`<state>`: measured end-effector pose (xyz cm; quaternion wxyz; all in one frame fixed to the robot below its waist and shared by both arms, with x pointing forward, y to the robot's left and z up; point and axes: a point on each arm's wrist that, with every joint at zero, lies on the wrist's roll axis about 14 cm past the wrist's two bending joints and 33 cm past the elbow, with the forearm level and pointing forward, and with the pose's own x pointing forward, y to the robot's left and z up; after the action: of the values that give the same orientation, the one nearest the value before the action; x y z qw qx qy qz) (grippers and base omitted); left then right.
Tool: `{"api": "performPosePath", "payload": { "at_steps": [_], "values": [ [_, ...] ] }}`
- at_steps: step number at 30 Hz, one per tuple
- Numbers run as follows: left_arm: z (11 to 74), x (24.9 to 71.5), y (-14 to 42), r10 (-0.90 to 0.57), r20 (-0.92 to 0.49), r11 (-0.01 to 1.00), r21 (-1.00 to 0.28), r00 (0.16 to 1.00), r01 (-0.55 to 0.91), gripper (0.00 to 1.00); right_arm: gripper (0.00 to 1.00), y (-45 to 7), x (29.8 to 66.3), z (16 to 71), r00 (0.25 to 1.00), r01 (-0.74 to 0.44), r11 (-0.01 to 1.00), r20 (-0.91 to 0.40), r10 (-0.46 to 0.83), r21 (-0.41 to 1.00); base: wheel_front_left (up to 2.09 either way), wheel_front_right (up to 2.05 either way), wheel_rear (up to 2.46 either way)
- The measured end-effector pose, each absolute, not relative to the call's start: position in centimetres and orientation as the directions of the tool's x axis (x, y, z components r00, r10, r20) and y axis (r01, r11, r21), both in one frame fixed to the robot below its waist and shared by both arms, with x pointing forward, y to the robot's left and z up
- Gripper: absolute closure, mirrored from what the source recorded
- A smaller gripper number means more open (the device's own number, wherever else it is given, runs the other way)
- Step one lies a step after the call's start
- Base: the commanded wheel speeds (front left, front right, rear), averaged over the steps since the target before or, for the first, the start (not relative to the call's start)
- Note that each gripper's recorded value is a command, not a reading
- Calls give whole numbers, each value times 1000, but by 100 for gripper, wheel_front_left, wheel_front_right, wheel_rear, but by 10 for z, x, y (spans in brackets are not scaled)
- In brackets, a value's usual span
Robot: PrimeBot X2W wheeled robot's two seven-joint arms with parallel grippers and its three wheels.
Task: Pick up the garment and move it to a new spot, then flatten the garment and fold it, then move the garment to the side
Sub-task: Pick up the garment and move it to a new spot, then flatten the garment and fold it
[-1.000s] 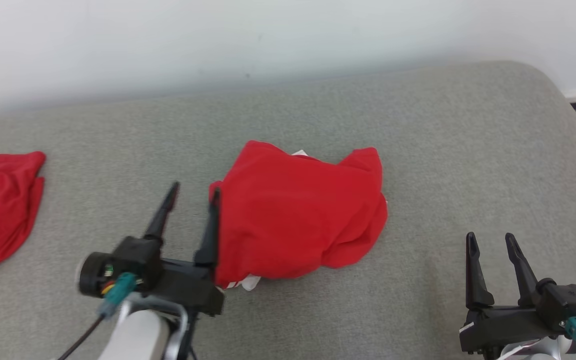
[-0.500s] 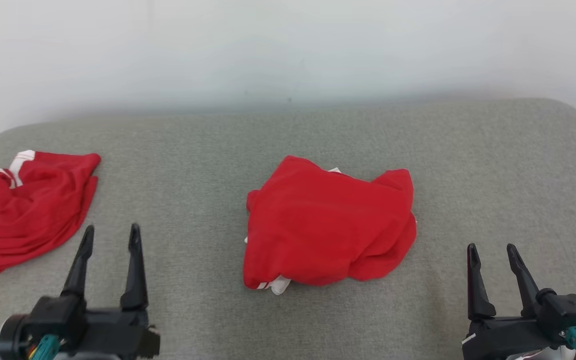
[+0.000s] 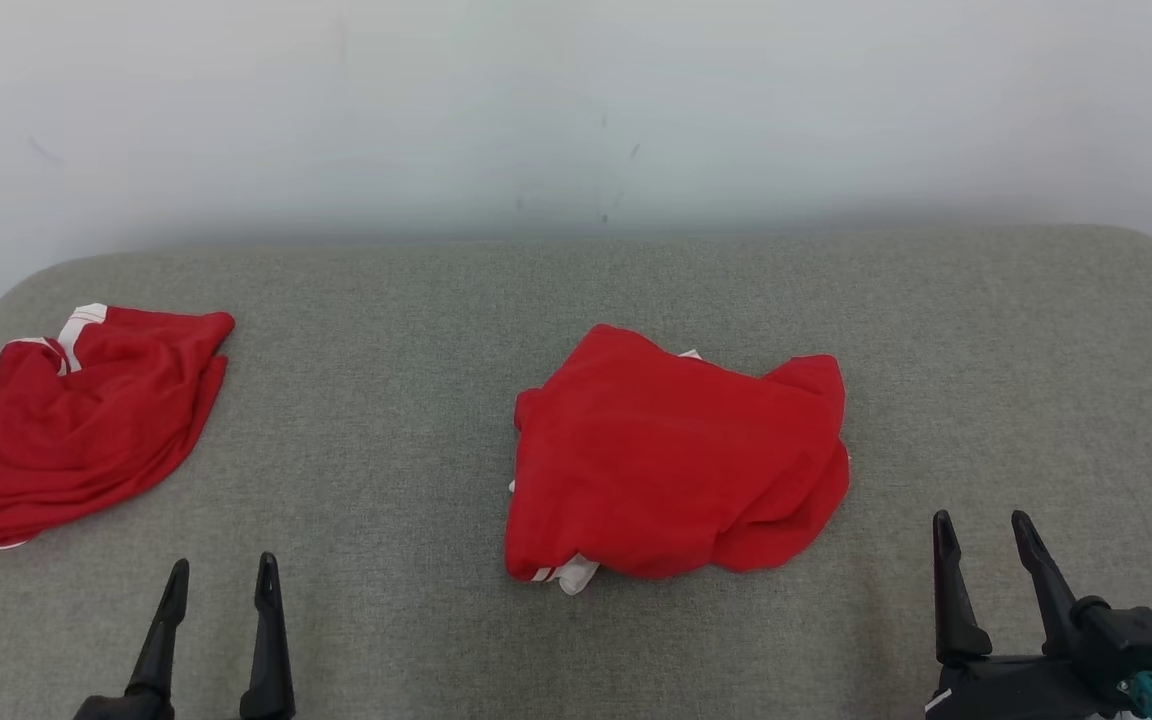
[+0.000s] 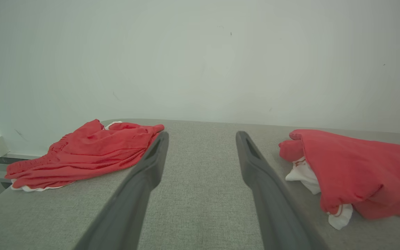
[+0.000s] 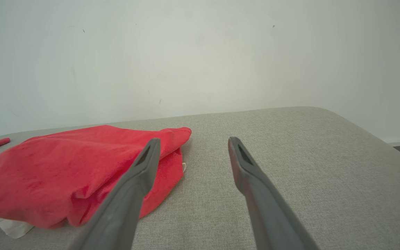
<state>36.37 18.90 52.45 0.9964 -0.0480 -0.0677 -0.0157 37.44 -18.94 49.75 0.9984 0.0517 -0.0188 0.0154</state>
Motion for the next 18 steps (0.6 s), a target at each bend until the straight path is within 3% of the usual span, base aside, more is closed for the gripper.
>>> {"api": "performPosePath", "payload": {
  "at_steps": [11, 18],
  "values": [
    [524, 362, 187, -27, 138, 994, -100, 990, 41, 0, 0, -185, 371, 499, 998, -45, 994, 37, 42, 97, 0, 0, 0],
    [523, 359, 184, -28, 137, 993, -110, 990, 43, 0, 0, -160, 388, 508, 991, -131, 989, 48, 127, 67, 0, 0, 0]
  ]
}}
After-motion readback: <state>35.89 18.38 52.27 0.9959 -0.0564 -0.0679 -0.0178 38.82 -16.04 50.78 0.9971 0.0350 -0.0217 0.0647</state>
